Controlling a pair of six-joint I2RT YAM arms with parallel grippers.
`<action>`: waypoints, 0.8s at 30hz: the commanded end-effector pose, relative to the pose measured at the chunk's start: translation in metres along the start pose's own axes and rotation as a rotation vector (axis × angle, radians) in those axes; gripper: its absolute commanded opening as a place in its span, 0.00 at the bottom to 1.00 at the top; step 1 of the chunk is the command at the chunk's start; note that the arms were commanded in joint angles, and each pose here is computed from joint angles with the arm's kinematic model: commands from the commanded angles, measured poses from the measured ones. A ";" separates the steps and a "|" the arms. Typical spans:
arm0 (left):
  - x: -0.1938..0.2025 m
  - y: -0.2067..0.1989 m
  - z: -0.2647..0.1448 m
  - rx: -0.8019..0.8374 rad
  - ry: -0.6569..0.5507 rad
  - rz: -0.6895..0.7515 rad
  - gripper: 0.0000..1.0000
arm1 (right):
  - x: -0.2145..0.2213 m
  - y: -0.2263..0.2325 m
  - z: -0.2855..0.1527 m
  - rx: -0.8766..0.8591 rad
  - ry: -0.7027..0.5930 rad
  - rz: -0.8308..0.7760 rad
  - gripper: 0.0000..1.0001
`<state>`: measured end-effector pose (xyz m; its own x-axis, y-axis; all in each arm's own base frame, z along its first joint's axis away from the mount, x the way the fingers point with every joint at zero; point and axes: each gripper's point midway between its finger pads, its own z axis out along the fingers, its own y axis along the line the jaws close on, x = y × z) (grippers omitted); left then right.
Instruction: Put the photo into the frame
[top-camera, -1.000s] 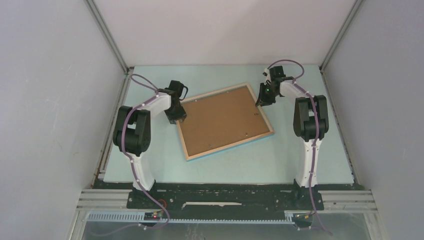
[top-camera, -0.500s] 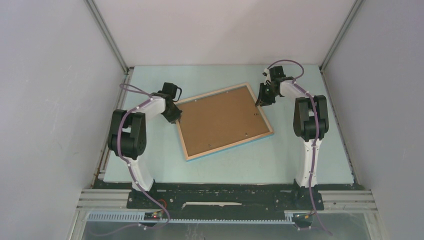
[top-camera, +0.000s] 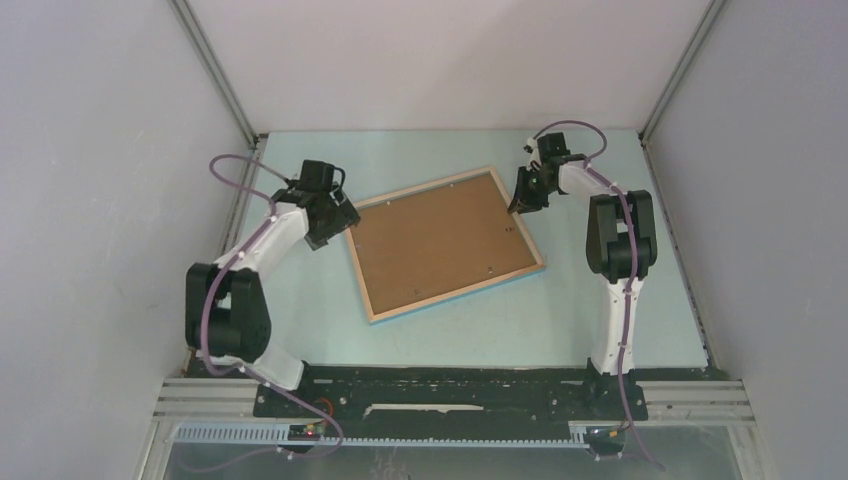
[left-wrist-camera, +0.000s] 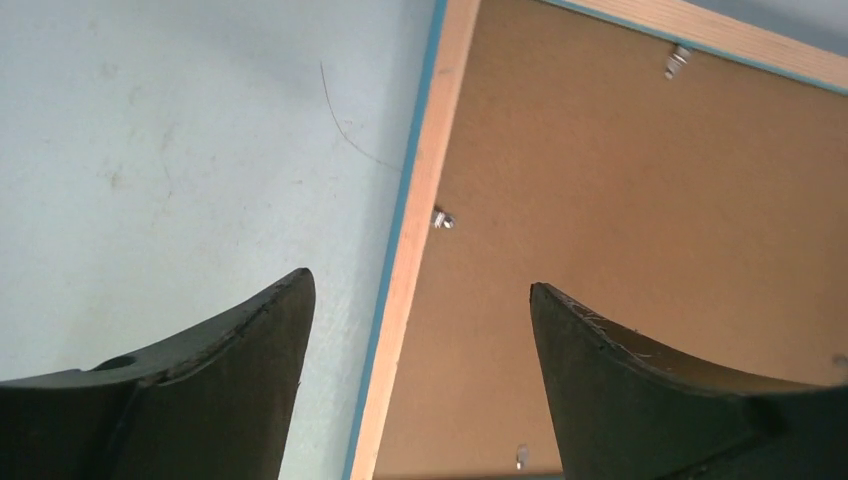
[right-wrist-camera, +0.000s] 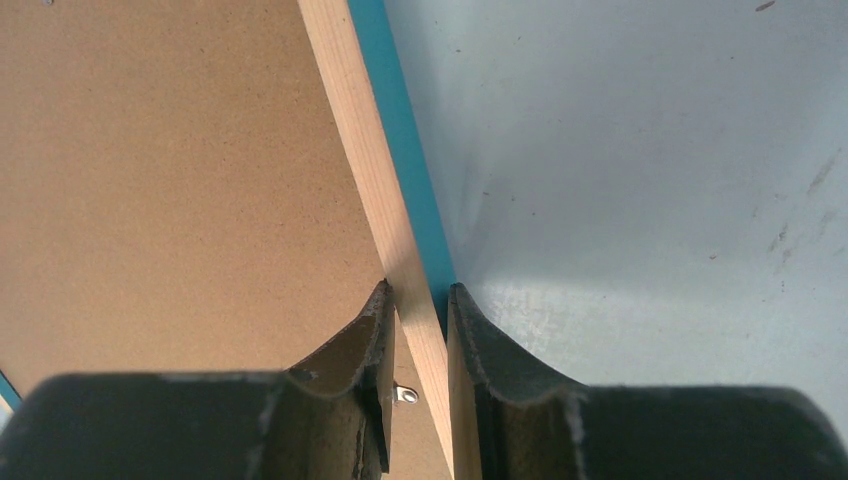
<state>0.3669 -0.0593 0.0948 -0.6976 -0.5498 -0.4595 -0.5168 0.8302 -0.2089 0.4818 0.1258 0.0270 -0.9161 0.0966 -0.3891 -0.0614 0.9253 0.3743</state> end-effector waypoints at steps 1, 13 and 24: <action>0.030 0.009 -0.021 0.063 0.068 0.041 0.86 | -0.005 0.001 -0.006 -0.014 -0.028 0.072 0.00; 0.188 -0.047 -0.087 0.450 0.206 0.061 0.99 | -0.006 -0.031 -0.023 0.047 -0.135 0.212 0.00; 0.222 -0.096 -0.067 0.535 0.321 -0.123 1.00 | 0.064 -0.048 -0.035 0.146 -0.061 0.304 0.00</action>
<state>0.1953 -0.2421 0.0612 -0.8459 -0.4884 -0.2140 -0.2848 0.7531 -0.5930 0.4543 0.0944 0.0255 -0.8591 0.3191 -0.4001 0.1388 0.8978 0.4179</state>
